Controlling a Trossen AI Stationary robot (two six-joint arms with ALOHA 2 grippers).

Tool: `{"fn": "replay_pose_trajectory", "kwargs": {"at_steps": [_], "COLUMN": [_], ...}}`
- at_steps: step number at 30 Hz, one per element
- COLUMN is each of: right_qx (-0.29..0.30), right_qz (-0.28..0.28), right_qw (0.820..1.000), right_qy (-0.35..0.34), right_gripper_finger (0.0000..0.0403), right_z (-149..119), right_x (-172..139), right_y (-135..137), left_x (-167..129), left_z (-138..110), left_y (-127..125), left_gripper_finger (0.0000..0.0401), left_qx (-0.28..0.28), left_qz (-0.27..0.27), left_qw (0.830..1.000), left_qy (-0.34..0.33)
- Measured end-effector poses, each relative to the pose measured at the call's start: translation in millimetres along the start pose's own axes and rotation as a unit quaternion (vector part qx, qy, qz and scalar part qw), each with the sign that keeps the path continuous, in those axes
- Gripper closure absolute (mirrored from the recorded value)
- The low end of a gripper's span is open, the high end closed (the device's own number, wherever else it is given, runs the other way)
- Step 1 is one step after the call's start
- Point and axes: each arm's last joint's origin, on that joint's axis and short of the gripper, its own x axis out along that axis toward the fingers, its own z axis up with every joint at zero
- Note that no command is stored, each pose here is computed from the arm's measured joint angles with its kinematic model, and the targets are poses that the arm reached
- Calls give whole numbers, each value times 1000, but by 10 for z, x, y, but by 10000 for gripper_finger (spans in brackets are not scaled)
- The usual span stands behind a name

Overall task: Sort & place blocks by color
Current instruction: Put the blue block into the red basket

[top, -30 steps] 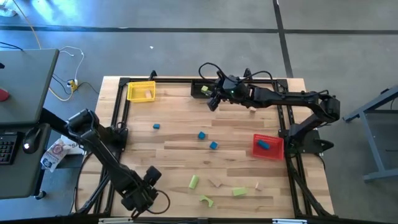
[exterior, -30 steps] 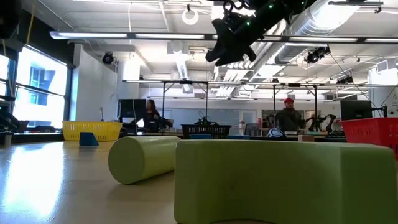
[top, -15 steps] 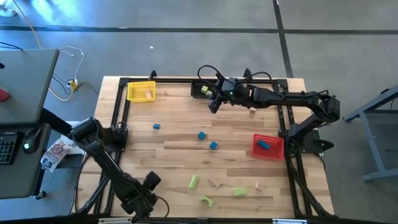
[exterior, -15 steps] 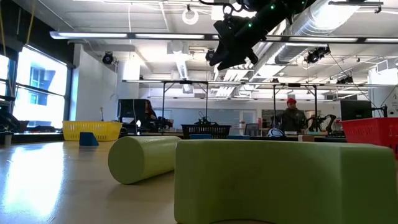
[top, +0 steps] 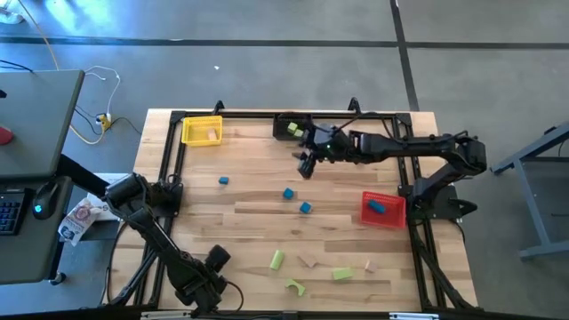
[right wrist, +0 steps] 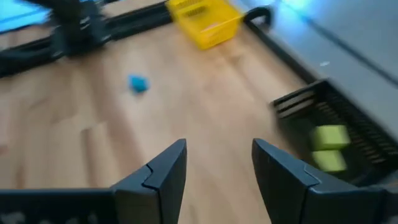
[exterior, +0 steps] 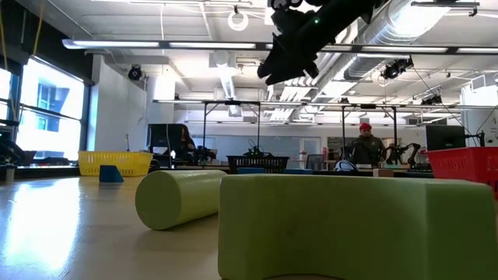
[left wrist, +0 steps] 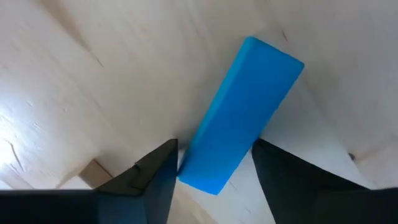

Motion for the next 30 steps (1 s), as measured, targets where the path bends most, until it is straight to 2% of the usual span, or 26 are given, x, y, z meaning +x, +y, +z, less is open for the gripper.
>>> {"fn": "replay_pose_trajectory", "kwargs": {"at_steps": [9, 18, 24, 30], "right_qx": [-40, -66, -74, -67], "right_qz": [94, 152, 169, 181], "right_qw": [992, 982, 980, 978], "right_qy": [78, 87, 75, 77], "right_gripper_finger": [236, 236, 236, 236], "right_z": [-176, -194, -147, -152], "right_x": [-52, -278, -590, -811], "right_y": [251, 424, 445, 473], "left_x": [-7, -26, -177, -339], "left_z": [12, 61, 94, 120], "left_y": [50, 185, 461, 809], "left_gripper_finger": [329, 331, 326, 327], "left_qx": [-50, -93, -132, -130], "left_qz": [-13, -14, -1, 30], "left_qw": [999, 995, 990, 986], "left_qy": [1, -16, -53, -101]}}
